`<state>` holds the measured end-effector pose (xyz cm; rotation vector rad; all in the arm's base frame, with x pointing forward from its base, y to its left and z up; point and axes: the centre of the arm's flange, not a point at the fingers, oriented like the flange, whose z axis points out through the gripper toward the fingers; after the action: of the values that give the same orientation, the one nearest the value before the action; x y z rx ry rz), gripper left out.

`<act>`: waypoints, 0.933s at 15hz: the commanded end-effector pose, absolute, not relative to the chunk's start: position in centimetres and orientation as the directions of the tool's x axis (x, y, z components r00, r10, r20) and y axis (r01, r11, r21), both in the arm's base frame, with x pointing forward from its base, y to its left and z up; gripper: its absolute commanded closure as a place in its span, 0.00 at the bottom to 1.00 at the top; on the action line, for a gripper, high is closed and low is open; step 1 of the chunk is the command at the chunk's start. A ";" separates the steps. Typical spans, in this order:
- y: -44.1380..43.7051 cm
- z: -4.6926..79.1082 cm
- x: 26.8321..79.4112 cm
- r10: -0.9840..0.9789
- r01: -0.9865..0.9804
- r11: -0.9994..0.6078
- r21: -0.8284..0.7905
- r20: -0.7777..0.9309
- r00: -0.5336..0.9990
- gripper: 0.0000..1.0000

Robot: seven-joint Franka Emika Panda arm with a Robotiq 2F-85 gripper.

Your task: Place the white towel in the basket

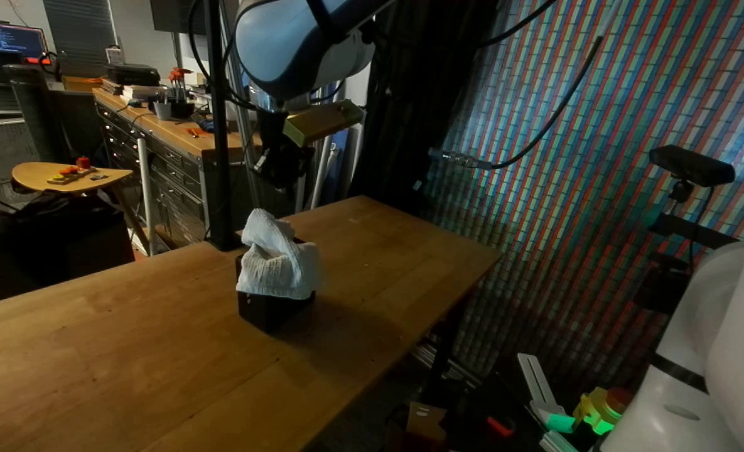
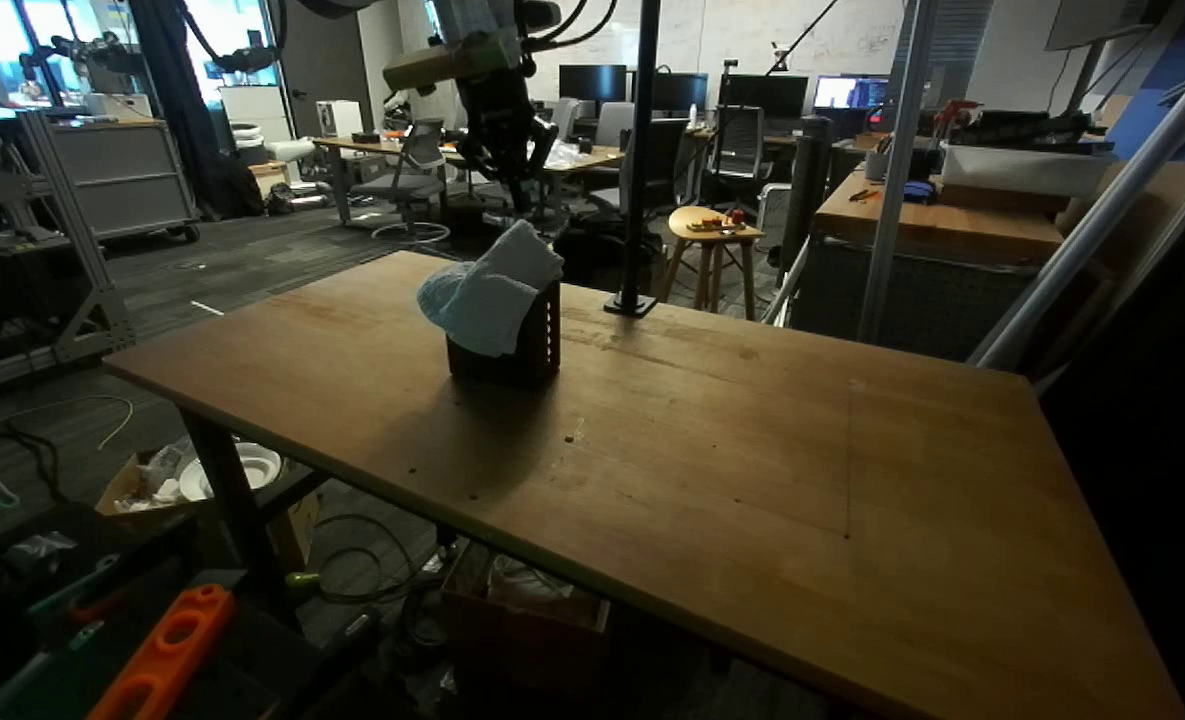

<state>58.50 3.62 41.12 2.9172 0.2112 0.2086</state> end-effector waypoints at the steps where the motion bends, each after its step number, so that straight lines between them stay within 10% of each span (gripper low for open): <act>1: 4.2 41.8 58.9 0.140 0.108 -0.972 0.210 0.144 0.980 1.00; 14: 5.2 35.0 58.7 0.108 0.102 -0.990 0.100 0.061 0.992 1.00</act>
<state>58.48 5.22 35.82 3.0040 0.1647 0.0828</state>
